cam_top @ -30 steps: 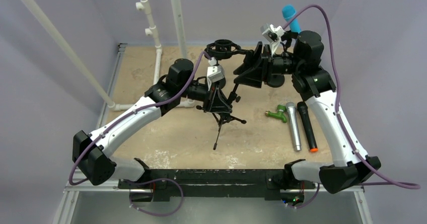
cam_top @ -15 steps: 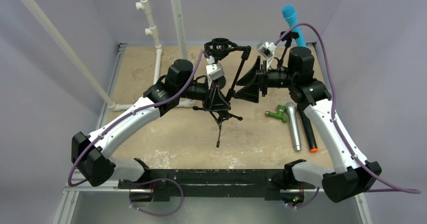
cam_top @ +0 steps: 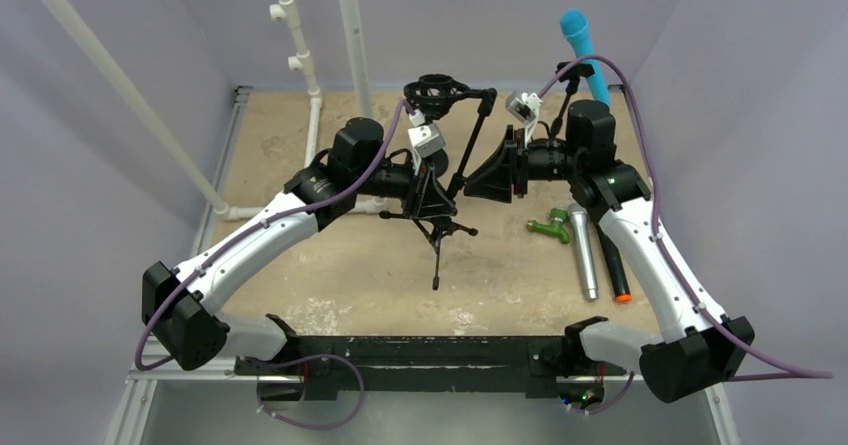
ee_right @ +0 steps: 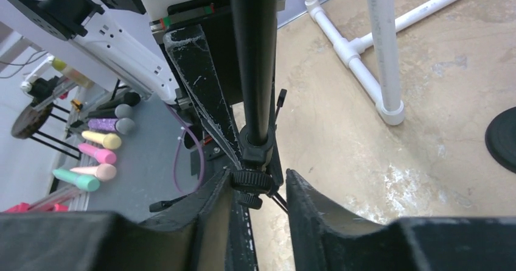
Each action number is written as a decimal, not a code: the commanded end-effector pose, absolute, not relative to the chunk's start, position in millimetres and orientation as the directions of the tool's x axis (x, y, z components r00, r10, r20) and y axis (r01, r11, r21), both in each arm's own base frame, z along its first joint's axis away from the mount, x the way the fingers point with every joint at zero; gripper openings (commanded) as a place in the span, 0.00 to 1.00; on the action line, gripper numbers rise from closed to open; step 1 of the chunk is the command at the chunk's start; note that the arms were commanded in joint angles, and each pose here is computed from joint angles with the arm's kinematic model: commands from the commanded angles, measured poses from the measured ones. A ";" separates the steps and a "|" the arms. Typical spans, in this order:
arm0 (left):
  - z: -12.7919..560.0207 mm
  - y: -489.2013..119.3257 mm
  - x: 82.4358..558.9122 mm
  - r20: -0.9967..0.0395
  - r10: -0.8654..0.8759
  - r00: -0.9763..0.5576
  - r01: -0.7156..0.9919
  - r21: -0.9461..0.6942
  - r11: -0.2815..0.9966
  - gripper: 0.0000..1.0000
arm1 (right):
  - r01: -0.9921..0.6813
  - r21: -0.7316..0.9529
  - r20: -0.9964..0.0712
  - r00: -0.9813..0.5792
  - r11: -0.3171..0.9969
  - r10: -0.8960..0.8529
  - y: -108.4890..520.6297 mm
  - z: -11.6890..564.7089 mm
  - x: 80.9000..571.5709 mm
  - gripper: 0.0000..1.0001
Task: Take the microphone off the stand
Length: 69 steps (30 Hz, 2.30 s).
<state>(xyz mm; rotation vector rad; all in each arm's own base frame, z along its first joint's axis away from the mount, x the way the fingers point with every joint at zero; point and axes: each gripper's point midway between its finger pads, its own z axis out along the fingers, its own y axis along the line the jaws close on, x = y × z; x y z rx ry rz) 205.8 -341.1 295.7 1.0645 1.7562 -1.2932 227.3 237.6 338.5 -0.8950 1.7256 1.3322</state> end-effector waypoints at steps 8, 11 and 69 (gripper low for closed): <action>343.8 -346.2 205.6 -0.929 0.111 -0.353 0.933 -0.340 0.117 0.00 | -0.904 0.341 -0.922 -0.375 0.258 -0.095 233.3 340.8 237.0 0.00; 346.1 -347.2 202.6 -0.913 0.103 -0.394 0.917 -0.383 0.111 0.00 | -0.932 0.201 -0.951 -0.259 0.301 -0.166 226.2 339.3 244.7 0.00; 329.3 -356.8 220.2 -0.911 0.194 -0.363 0.926 -0.330 0.183 0.00 | -0.877 0.318 -0.910 -0.389 0.359 -0.144 221.7 347.1 246.7 0.45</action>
